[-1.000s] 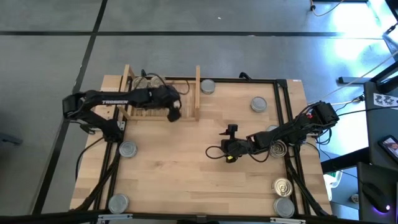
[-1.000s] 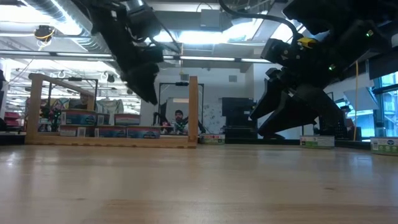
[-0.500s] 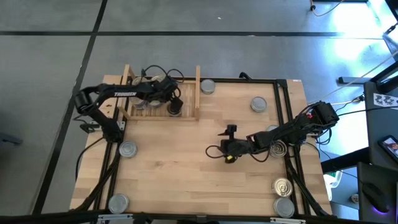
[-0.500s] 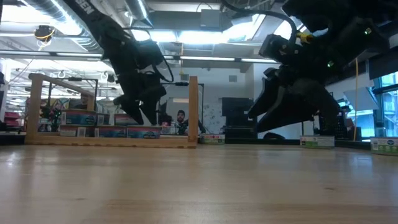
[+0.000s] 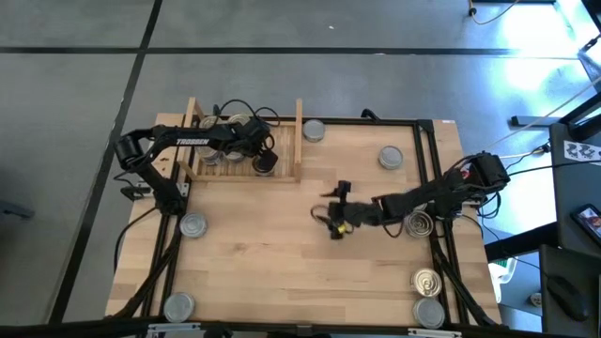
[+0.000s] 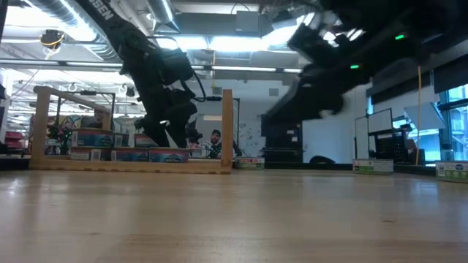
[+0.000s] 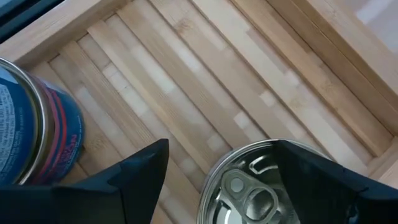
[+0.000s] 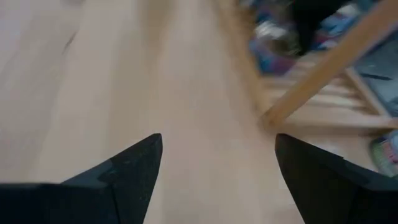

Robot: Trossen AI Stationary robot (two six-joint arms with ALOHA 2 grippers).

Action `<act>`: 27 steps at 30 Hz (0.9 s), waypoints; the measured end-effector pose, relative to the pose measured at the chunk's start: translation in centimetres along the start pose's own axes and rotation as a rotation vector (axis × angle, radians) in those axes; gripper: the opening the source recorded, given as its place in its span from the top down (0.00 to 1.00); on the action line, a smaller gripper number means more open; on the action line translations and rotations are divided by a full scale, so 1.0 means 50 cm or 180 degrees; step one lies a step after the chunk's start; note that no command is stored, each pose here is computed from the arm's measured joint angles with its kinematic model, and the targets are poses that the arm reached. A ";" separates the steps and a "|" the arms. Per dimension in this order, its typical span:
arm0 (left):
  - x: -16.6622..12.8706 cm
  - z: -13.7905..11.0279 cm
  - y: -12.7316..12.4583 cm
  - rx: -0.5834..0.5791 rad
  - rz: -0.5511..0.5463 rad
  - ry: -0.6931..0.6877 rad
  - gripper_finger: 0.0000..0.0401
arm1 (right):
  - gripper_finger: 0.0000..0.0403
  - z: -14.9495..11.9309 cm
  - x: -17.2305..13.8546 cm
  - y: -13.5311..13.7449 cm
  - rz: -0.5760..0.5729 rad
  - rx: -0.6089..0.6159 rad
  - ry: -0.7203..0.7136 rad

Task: Stack canned seafood by type on shelf
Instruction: Stack the blue tuna can on top of the other blue tuna can on the shelf

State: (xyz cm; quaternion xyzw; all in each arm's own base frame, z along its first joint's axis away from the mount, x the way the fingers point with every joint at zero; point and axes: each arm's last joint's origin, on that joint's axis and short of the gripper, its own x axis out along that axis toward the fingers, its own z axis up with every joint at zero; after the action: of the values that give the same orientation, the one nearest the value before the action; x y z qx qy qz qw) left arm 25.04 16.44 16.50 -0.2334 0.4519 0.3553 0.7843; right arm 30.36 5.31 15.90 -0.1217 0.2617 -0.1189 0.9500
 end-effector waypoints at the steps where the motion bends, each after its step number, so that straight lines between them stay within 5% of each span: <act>1: 0.000 0.000 0.000 0.0000 0.0000 -0.0004 0.27 | 0.22 0.003 0.008 -0.013 -0.0069 0.0082 -0.0065; 16: 0.000 0.000 0.000 0.0003 0.0015 -0.0001 0.27 | 0.22 -0.005 0.192 -0.168 -0.0417 0.0508 -0.0186; 27: 0.000 0.012 0.001 -0.0099 0.0159 -0.0268 0.27 | 0.22 0.004 0.216 -0.198 -0.0438 0.0707 -0.0237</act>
State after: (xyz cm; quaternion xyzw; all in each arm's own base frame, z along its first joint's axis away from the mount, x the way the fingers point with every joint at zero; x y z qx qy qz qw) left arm 25.34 16.91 16.78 -0.2190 0.4186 0.3912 0.7898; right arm 37.88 -7.10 13.92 -0.0378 0.2025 -0.2075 0.9563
